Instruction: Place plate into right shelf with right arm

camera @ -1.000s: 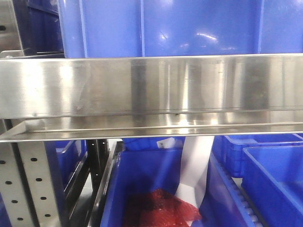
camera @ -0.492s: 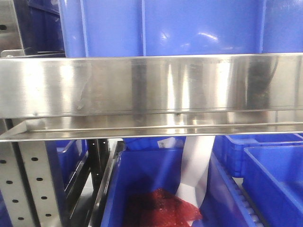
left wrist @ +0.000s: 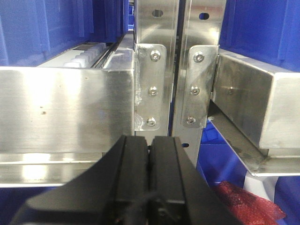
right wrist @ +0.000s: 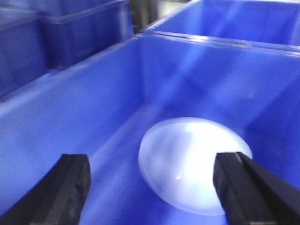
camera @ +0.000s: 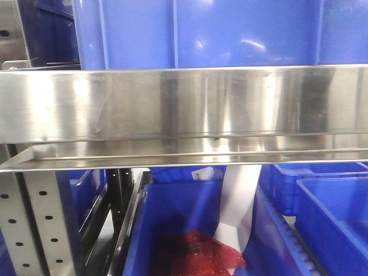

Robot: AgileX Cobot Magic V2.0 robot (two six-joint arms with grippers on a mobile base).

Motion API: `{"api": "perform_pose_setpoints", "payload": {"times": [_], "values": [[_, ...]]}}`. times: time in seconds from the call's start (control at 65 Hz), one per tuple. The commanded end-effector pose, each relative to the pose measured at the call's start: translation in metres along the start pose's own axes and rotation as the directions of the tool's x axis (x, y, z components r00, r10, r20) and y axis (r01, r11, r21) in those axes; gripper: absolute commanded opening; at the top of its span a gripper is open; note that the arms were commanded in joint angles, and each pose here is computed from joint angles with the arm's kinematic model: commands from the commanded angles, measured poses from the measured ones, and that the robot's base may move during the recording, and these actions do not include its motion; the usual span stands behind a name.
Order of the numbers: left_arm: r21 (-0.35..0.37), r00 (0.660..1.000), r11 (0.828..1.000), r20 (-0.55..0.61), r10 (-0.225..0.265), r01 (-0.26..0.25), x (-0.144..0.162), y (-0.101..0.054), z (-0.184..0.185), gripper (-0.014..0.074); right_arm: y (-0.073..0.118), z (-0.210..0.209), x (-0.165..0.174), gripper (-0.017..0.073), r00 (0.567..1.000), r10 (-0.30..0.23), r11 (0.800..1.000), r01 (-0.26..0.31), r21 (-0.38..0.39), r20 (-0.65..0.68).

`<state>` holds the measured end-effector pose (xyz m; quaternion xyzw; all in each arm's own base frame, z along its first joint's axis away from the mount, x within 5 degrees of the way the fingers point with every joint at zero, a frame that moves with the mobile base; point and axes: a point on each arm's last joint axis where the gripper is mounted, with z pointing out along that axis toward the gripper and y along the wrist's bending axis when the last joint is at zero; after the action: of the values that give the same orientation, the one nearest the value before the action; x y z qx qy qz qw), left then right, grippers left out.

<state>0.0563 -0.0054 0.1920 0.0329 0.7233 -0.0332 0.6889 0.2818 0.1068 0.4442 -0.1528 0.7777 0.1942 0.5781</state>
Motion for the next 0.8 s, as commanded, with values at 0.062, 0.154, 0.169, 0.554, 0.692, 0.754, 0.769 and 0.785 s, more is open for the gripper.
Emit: {"api": "perform_pose_setpoints", "payload": {"times": [0.062,0.154,0.169,0.554,0.692,0.754,0.769,0.785], "values": [[0.003,0.997,1.000,0.083,-0.007,0.007,-0.005,0.000,0.000,-0.0047,0.001,-0.070,-0.040,0.0389,0.979,-0.030,0.998,0.020,0.051,0.200],[0.003,0.997,1.000,0.083,-0.007,0.007,-0.005,0.000,0.000,-0.0047,0.000,-0.097,-0.043,0.0132,0.977,-0.039,0.997,0.023,0.078,0.209],[0.003,0.997,1.000,0.083,-0.007,0.007,-0.005,0.000,0.000,-0.0047,-0.001,-0.101,-0.043,0.0096,0.977,-0.039,0.996,0.022,0.082,0.209],[0.003,0.997,1.000,0.083,-0.007,0.007,-0.005,0.000,0.000,-0.0047,0.001,-0.147,-0.041,0.0064,0.979,-0.028,0.991,0.001,0.131,0.204],[0.003,0.997,1.000,0.083,-0.007,0.007,-0.005,0.000,0.000,-0.0047,0.001,-0.146,-0.041,0.0064,0.979,-0.026,0.991,0.000,0.131,0.201],[0.003,0.997,1.000,0.083,-0.007,0.007,-0.005,0.000,0.000,-0.0047,0.001,-0.146,-0.041,0.0064,0.979,-0.026,0.991,0.000,0.131,0.201],[0.003,0.997,1.000,0.083,-0.007,0.007,-0.005,0.000,0.000,-0.0047,0.001,-0.146,-0.041,0.0064,0.979,-0.026,0.991,0.000,0.131,0.201],[0.003,0.997,1.000,0.083,-0.007,0.007,-0.005,0.000,0.000,-0.0047,0.001,-0.146,-0.041,0.0064,0.979,-0.026,0.991,0.000,0.131,0.201]]}}
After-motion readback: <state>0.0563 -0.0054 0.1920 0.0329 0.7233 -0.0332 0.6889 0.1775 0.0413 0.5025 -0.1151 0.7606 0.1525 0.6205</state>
